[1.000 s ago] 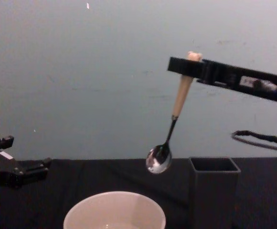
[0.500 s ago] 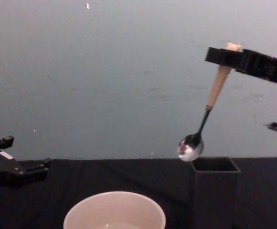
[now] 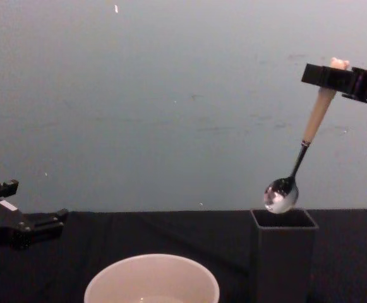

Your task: Pick up the stirring spoon with one hand, stir inside the cup, then place it back in its original position.

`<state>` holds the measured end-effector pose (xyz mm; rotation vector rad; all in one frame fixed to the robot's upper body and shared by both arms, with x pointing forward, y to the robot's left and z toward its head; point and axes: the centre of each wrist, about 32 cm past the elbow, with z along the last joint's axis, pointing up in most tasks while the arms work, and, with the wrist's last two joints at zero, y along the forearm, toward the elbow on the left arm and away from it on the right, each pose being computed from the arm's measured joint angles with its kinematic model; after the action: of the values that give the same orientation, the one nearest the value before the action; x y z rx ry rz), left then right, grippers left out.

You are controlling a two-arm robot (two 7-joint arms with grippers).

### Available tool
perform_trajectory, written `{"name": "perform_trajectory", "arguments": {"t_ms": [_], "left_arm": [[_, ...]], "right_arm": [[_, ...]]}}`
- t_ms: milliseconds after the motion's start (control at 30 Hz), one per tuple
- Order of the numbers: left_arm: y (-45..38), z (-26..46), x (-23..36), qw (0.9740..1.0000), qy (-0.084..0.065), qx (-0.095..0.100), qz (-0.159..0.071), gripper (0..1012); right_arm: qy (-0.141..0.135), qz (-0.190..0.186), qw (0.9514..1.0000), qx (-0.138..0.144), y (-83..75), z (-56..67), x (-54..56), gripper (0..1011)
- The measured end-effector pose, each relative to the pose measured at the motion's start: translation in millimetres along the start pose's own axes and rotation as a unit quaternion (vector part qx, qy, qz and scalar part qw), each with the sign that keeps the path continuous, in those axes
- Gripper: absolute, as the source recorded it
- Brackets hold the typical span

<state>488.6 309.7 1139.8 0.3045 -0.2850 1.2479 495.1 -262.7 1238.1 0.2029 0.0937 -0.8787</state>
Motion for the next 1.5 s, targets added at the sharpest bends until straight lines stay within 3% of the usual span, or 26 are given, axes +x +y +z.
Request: {"name": "perform_trajectory", "arguments": {"t_ms": [433, 1000, 1500], "left_arm": [[0.0, 0.0, 0.0, 1.0000, 0.000, 0.000, 0.000, 1001], [0.0, 0.0, 0.0, 1.0000, 0.000, 0.000, 0.000, 1001], [0.0, 0.0, 0.0, 1.0000, 0.000, 0.000, 0.000, 1001]], "right_arm": [[-0.018, -0.007, 0.9997, -0.017, -3.6, -6.6, 5.7, 215], [-0.044, 0.001, 0.9969, -0.065, 2.2, -27.4, 5.1, 215], [-0.044, 0.000, 0.9942, -0.098, 5.8, -43.3, 5.7, 215]]}}
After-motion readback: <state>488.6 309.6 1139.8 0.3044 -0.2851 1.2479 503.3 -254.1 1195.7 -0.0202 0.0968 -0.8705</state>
